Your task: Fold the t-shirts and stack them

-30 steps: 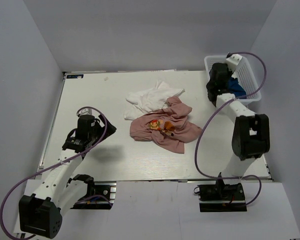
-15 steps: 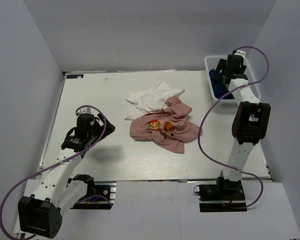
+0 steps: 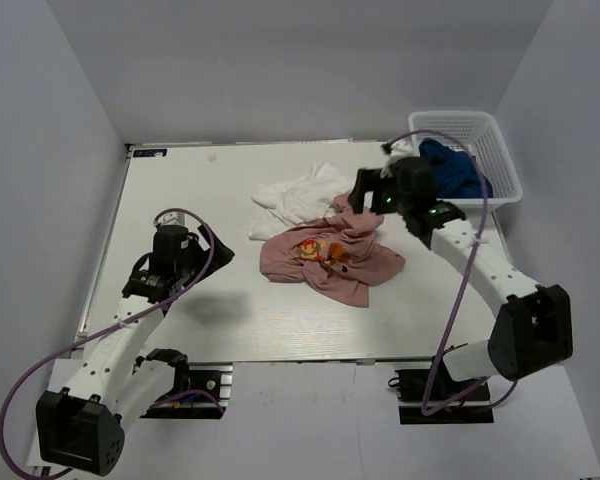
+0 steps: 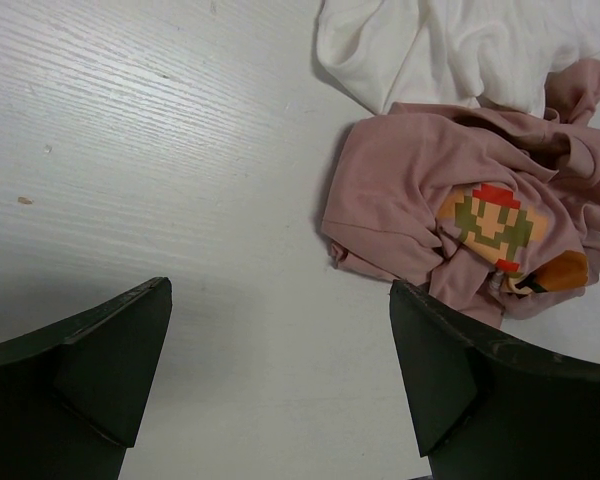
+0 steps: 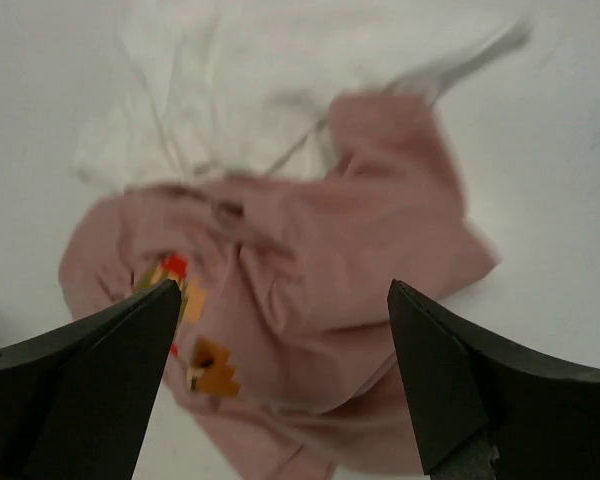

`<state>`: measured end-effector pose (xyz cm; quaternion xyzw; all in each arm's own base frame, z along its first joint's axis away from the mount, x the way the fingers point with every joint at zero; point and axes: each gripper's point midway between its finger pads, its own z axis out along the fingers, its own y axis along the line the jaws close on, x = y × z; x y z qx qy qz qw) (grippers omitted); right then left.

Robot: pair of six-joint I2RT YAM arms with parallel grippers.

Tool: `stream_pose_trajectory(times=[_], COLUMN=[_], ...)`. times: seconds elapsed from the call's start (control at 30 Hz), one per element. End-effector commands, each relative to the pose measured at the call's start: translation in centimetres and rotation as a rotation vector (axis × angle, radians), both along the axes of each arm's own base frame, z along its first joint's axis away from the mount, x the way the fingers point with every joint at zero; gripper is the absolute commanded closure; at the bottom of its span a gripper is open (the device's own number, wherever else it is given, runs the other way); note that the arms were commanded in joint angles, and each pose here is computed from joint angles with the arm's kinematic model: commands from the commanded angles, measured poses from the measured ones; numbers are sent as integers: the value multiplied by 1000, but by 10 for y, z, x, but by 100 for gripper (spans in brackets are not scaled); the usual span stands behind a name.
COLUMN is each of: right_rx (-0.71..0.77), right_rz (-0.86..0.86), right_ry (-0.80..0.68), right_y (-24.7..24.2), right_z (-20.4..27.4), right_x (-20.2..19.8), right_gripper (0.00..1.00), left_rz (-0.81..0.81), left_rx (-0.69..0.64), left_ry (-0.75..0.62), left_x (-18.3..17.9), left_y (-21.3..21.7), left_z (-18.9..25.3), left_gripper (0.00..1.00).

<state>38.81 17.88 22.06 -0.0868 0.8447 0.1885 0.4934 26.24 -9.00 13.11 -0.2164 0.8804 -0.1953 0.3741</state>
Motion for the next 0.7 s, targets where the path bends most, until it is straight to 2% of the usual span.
stream_pose_trajectory(times=[0.0, 0.13, 0.2, 0.33, 0.43, 0.5, 0.53, 0.57, 0.6, 0.67], right_rx=[-26, -184, -266, -358, -449, -483, -494, -499, -482, -453], right_rz=[86, 76, 136, 173, 134, 61, 22, -5, -26, -63], right_ry=[176, 256, 319, 377, 355, 328, 315, 288, 270, 200], right_y=[38, 43, 57, 69, 62, 52, 49, 48, 50, 52], right_z=[-56, -101, -130, -166, -172, -168, -168, -162, -155, -127], right_x=[-48, -74, -86, -96, -90, -78, -71, -65, -59, -46], right_gripper=[10, 10, 10, 10, 19, 55, 90, 90, 100, 100], left_rz=[-25, 1, 8, 46, 69, 60, 60, 60, 60, 75], left_rx=[-11, 4, 1, 39, 50, 45, 45, 42, 47, 48], left_ry=[-53, -30, -4, 70, 77, 88, 88, 79, 97, 96], left_x=[5, 0, -1, -5, -4, -4, -4, -2, -6, -8], left_y=[-5, 1, 1, 9, 12, 10, 10, 10, 11, 13], left_z=[21, 10, 2, -10, -9, -13, -13, -9, -12, -11], left_gripper=[0, 0, 0, 0, 0, 0, 0, 0, 0, 0])
